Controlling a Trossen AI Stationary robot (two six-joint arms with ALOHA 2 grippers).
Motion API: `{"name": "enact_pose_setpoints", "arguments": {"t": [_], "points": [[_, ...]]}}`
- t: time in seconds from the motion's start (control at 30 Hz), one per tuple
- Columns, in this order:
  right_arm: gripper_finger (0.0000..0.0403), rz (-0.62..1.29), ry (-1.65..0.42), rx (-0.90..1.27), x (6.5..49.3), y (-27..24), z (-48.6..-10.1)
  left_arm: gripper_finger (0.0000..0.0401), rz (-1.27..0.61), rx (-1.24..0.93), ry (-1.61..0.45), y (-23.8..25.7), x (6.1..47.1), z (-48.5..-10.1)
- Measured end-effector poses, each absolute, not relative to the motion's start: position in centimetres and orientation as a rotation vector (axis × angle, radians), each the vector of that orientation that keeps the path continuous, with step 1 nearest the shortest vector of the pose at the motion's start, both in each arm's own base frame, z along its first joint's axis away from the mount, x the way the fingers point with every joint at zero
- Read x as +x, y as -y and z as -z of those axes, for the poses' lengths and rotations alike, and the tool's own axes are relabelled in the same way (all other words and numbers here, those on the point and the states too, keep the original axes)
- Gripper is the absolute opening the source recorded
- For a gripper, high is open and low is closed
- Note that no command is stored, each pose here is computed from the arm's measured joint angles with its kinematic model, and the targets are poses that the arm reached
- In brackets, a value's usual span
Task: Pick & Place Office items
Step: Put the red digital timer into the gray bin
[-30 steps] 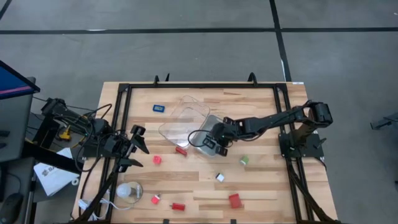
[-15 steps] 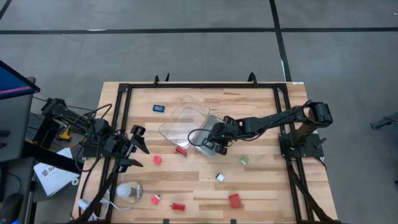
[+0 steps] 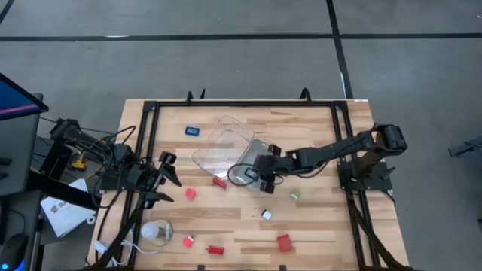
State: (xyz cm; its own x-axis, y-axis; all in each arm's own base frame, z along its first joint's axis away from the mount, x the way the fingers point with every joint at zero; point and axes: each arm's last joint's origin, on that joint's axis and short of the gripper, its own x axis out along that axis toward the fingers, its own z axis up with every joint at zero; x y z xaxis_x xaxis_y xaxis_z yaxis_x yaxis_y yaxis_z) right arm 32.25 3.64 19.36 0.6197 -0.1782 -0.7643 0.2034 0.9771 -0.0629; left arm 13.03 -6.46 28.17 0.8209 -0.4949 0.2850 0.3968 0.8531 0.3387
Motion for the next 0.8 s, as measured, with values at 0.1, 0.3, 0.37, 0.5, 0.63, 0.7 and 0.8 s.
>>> {"name": "enact_pose_setpoints", "arguments": {"t": [0.1,0.3,0.37,0.5,0.63,0.7,0.8], "points": [[0.0118,0.194,-0.852,0.013,32.1,-4.8,-20.2,0.0227,0.463,0.270,0.368,6.4,13.1,-28.1],[0.0118,0.141,-0.709,-0.038,32.4,-8.3,-23.3,0.0227,0.444,0.268,0.363,6.4,13.1,-28.1],[0.0118,0.119,-0.668,-0.054,32.5,-9.5,-24.1,0.0227,0.443,0.268,0.365,6.4,13.1,-28.1],[0.0118,0.033,-0.565,-0.060,32.7,-12.0,-24.7,0.0227,0.437,0.267,0.362,6.4,13.1,-28.1],[0.0118,-0.003,-0.528,-0.052,33.0,-14.7,-23.3,0.0227,0.437,0.267,0.363,6.4,13.1,-28.1],[0.0118,-0.005,-0.477,-0.024,33.7,-16.0,-22.4,0.0227,0.437,0.267,0.362,6.4,13.1,-28.1],[0.0118,0.021,-0.416,-0.019,34.6,-17.7,-20.3,0.0227,0.437,0.267,0.364,6.4,13.1,-28.1]]}}
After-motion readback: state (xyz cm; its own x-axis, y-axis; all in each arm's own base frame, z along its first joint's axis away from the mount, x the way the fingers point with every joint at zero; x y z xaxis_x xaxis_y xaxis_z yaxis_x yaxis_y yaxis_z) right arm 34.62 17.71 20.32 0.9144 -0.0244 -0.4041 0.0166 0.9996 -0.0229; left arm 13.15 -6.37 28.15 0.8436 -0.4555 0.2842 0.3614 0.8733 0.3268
